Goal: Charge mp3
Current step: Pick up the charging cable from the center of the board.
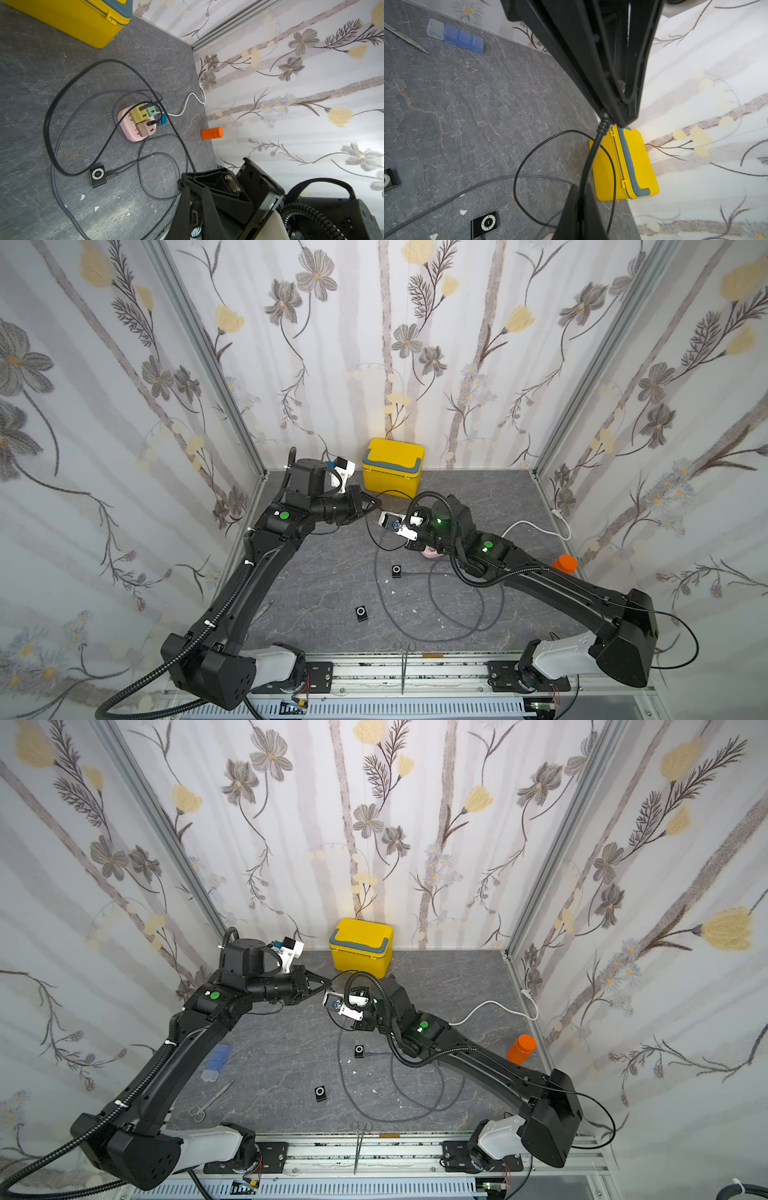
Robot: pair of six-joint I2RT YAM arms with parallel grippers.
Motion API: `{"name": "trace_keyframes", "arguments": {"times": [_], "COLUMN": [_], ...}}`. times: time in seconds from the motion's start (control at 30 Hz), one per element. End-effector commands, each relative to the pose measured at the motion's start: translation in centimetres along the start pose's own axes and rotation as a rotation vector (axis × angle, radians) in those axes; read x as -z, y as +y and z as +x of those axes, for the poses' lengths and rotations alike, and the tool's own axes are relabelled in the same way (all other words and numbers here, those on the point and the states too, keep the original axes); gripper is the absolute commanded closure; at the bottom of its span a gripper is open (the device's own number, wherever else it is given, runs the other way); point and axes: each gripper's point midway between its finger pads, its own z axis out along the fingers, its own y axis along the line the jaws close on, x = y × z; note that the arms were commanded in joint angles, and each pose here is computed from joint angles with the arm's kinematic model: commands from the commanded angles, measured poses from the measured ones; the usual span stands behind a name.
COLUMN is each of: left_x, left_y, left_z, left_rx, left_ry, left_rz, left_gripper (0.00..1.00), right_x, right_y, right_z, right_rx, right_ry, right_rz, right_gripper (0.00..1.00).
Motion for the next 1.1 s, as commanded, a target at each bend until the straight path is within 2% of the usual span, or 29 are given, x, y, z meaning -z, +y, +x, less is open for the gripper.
{"name": "trace_keyframes", "arguments": {"times": [0.0, 0.03, 0.1, 0.13, 0.3, 0.43, 0.53, 0.63, 0.77, 0.87, 1.07], "left_x": [0.3, 0.4, 0.6, 0.5, 2.2, 3.1, 4.2, 4.4, 3.9, 3.5, 4.4], "left_y": [0.1, 0.0, -0.2, -0.1, -2.5, -4.5, -6.1, -7.4, -8.4, -8.4, -8.8], "left_z": [-0.3, -0.3, -0.4, -0.4, -0.5, -0.1, 0.1, 0.5, 1.4, 2.0, 3.0], "left_rx": [-0.037, -0.045, -0.07, -0.077, -0.208, -0.308, -0.389, -0.442, -0.493, -0.501, -0.497], "left_ry": [-0.02, -0.024, -0.042, -0.042, -0.12, -0.178, -0.241, -0.277, -0.31, -0.32, -0.347], "left_rz": [-0.018, -0.017, -0.011, -0.009, 0.075, 0.18, 0.243, 0.284, 0.302, 0.289, 0.307], "left_gripper": [0.96, 0.97, 0.98, 0.98, 0.98, 0.99, 0.99, 0.99, 1.0, 1.0, 1.0], "right_x": [0.4, 0.4, 0.7, 0.9, 3.3, 6.6, 8.7, 9.3, 9.0, 9.1, 8.1], "right_y": [-1.2, -1.4, -1.6, -1.6, -1.2, -0.8, 0.9, 2.2, 3.8, 3.4, 1.3], "right_z": [-0.9, -1.0, -1.3, -1.6, -3.7, -5.8, -7.7, -8.5, -9.7, -10.4, -9.9], "right_rx": [0.004, -0.008, -0.043, -0.062, -0.224, -0.488, -0.681, -0.835, -0.911, -0.93, -0.994], "right_ry": [-0.034, -0.038, -0.051, -0.065, -0.206, -0.422, -0.583, -0.651, -0.679, -0.716, -0.736], "right_rz": [0.06, 0.068, 0.073, 0.067, -0.012, -0.12, -0.275, -0.413, -0.523, -0.512, -0.386], "right_gripper": [0.94, 0.84, 0.56, 0.5, 0.38, 0.35, 0.35, 0.35, 0.37, 0.37, 0.33]}}
